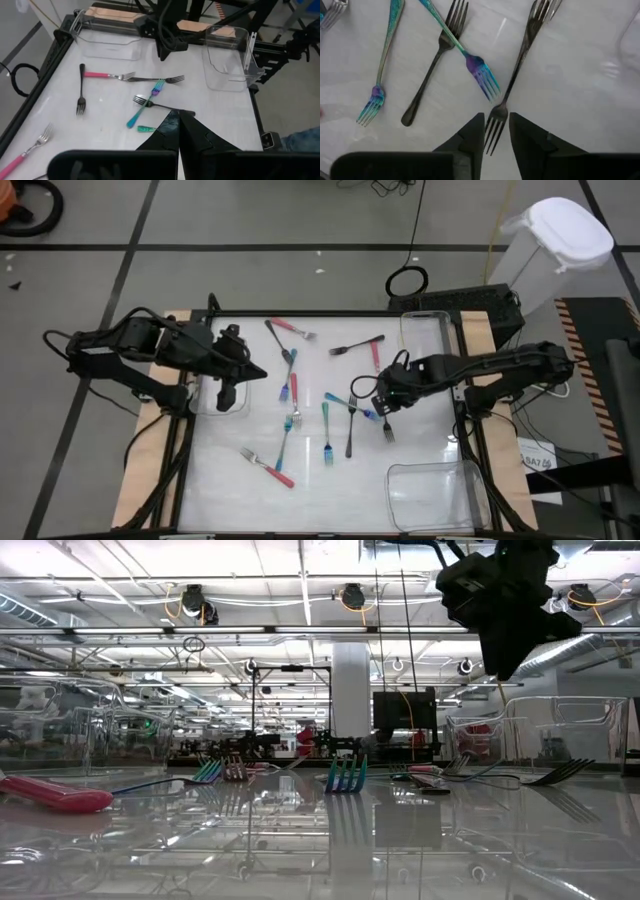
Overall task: Sort silverware by color (type)
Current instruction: Put the black fork into the top right transparent bin
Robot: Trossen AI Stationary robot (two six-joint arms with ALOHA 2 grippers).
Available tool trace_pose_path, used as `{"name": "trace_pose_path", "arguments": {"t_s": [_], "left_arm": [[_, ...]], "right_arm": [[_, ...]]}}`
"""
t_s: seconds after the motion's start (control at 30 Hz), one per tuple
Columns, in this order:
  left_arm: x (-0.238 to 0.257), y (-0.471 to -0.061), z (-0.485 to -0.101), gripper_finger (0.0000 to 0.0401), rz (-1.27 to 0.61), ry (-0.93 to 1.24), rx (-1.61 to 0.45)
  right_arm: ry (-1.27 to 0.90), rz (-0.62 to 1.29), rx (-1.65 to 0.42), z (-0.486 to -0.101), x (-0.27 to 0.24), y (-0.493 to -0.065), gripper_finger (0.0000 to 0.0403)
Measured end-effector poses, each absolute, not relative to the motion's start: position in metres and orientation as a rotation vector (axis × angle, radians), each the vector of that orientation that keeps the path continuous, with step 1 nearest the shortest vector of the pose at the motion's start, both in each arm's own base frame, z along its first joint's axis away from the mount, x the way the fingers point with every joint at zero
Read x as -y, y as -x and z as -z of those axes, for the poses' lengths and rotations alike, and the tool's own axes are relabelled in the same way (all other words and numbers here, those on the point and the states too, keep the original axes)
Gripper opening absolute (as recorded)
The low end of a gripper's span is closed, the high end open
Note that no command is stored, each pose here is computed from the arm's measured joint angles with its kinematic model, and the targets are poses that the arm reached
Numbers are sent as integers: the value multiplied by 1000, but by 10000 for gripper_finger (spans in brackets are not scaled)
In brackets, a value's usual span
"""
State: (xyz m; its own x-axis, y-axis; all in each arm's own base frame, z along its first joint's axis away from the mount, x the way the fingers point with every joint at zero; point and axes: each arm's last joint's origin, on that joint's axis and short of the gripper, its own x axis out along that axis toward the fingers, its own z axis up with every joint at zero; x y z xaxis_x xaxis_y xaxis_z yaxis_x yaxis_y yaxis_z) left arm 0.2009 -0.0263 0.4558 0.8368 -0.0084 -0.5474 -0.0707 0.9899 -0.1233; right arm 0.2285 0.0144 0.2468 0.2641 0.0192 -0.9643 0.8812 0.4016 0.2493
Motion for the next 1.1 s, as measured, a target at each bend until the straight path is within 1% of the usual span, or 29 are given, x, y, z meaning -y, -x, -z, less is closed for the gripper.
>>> {"name": "trace_pose_path", "arguments": {"t_s": [0.3,0.47,0.57,0.7,0.9,1.1], "left_arm": [[28,-214,-448,1,-34,111,-626],[26,-229,-430,1,-119,61,-749],[24,-240,-421,1,-130,28,-804],[26,-256,-410,1,-132,24,-850],[29,-268,-402,1,-135,108,-868],[29,-270,-402,1,-131,111,-858]], "right_arm": [[-1030,777,-1175,-221,-25,-222,126],[-1033,784,-1178,-203,-25,-217,145],[-1030,781,-1178,-196,-25,-216,154],[-1016,761,-1175,-184,-24,-213,164],[-981,746,-1195,-177,-24,-209,173],[-895,634,-1179,-174,-25,-220,174]]}}
